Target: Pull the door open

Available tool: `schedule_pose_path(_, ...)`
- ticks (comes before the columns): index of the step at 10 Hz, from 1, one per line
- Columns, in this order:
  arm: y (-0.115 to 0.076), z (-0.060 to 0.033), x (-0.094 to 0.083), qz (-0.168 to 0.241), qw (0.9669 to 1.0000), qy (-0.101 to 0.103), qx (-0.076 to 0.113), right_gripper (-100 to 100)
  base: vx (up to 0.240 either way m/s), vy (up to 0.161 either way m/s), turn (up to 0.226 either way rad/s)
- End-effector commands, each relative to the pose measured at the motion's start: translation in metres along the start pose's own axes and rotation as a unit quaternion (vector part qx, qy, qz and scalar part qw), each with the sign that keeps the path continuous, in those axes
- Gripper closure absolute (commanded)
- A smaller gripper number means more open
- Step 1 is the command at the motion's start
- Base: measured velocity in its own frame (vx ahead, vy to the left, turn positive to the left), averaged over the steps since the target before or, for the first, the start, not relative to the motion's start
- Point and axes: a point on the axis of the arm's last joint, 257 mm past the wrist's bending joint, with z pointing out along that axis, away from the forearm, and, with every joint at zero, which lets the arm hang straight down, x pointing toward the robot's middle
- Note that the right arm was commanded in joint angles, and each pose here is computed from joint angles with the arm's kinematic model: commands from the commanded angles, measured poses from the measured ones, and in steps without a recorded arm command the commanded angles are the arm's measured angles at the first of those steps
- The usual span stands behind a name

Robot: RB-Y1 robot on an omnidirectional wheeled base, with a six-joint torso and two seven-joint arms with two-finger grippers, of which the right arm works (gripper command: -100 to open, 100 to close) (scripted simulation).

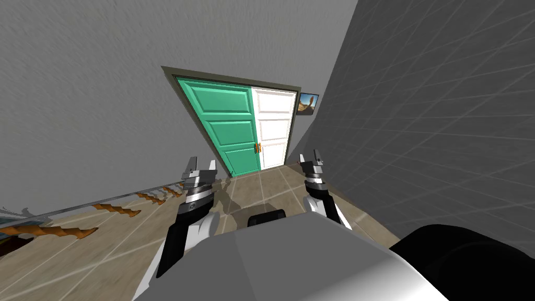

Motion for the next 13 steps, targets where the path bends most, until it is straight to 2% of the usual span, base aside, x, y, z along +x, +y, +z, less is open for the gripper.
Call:
schedule_pose_path(1,-0.012,-0.0036,-0.001,0.023,0.9997,0.0,0.01,-100,0.096,-0.049,0.13)
schedule_pose_path(5,-0.035,-0.0113,-0.004,0.067,0.9973,-0.002,0.029,-100,0.163,0.042,0.041)
schedule_pose_path(7,-0.05,-0.0167,-0.006,0.095,0.9946,-0.005,0.042,-100,0.14,0.017,0.063)
schedule_pose_path(8,-0.061,-0.0213,-0.007,0.117,0.9918,-0.008,0.051,-100,0.14,0.018,0.085)
schedule_pose_path(11,-0.079,-0.0289,-0.01,0.15,0.9864,-0.014,0.066,-100,0.12,0.014,0.062)
schedule_pose_path(13,-0.092,-0.0349,-0.012,0.175,0.9815,-0.019,0.077,-100,0.091,0.023,0.054)
